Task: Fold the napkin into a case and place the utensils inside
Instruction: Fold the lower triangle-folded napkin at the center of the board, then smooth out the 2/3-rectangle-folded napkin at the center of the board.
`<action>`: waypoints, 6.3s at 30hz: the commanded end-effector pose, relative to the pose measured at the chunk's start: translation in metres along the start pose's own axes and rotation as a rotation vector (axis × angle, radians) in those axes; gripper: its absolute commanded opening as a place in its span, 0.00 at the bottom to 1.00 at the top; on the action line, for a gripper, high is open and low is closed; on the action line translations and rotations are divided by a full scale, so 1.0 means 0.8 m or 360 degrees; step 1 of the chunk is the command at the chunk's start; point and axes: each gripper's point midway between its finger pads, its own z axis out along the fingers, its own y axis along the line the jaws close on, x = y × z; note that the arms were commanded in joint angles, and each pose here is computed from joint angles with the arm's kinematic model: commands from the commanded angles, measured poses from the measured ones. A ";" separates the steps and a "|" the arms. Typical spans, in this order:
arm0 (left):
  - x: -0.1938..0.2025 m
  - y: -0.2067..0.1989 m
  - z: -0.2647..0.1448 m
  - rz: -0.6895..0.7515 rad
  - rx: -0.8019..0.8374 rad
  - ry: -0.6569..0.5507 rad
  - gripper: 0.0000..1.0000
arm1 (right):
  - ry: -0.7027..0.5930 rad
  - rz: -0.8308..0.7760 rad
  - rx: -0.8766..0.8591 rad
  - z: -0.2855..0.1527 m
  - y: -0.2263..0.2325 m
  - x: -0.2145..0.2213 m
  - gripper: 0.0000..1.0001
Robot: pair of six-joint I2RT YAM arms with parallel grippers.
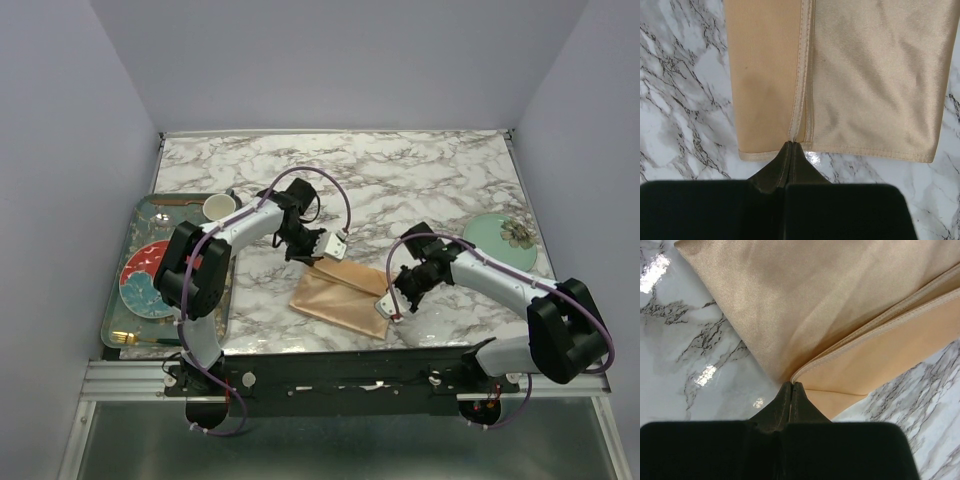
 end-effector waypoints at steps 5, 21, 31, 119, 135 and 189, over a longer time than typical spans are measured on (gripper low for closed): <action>0.014 -0.019 0.013 -0.0063 0.0073 0.0105 0.00 | -0.0054 0.0094 -0.0109 0.014 0.027 -0.006 0.01; 0.050 -0.018 0.007 -0.0339 0.0034 0.0230 0.22 | 0.0155 0.0031 -0.0154 0.027 -0.022 0.053 0.01; 0.002 0.050 -0.074 -0.0636 -0.0273 -0.0153 0.44 | 0.0247 -0.0171 -0.0152 0.030 -0.041 0.073 0.01; 0.031 -0.012 0.060 -0.1267 -0.0087 0.0193 0.22 | -0.0227 0.1546 0.0601 -0.120 -0.120 0.028 0.43; 0.031 -0.016 0.064 -0.1320 -0.0086 0.0173 0.22 | -0.0905 0.3222 0.0430 -0.074 -0.169 0.069 0.34; -0.063 0.054 0.107 -0.2414 0.0388 -0.0863 0.37 | -0.0188 0.3534 0.0357 0.051 -0.067 0.125 0.28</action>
